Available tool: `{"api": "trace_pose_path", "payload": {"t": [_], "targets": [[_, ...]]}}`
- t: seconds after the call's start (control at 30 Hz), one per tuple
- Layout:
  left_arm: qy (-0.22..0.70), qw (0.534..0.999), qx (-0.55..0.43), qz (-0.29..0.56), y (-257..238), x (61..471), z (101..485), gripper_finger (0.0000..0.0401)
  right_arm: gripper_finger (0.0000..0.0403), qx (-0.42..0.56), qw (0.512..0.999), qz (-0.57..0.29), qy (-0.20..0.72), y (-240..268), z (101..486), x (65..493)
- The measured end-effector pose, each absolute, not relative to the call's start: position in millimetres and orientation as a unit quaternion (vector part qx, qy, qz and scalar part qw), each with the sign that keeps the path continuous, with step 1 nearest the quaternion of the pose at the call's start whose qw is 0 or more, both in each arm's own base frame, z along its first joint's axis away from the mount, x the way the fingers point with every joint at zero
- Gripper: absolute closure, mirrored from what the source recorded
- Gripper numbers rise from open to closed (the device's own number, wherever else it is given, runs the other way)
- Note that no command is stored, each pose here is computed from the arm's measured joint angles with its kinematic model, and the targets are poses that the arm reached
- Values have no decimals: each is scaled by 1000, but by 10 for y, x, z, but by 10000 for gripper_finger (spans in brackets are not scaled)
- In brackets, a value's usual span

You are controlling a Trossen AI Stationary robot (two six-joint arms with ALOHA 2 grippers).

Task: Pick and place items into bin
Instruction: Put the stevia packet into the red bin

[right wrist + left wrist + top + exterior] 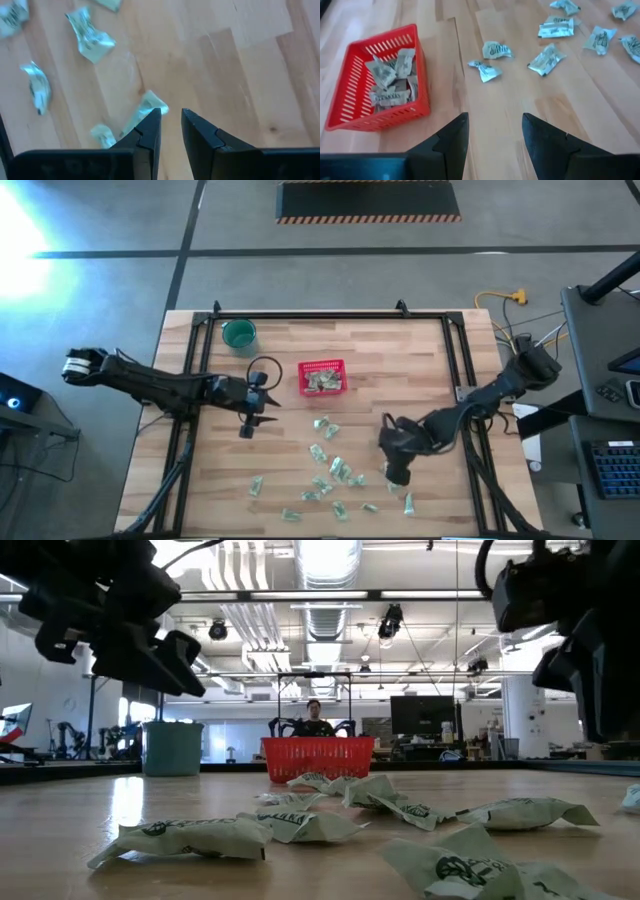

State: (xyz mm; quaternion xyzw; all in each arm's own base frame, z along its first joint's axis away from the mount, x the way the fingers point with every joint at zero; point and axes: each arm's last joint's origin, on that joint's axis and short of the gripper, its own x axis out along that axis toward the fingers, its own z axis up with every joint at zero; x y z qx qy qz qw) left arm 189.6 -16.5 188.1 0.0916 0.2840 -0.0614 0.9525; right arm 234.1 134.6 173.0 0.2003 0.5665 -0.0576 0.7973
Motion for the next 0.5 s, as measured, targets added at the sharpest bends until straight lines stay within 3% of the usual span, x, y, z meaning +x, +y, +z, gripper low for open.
{"api": "trace_pose_path", "payload": {"t": [0.23,0.5], "targets": [[285,951,97,-64,-167,1892,1871,233,335,218,844,-100,480,1705,1773,2179],[283,949,117,-73,-177,1891,1872,233,335,228,873,-90,422,2029,1689,2084]]}}
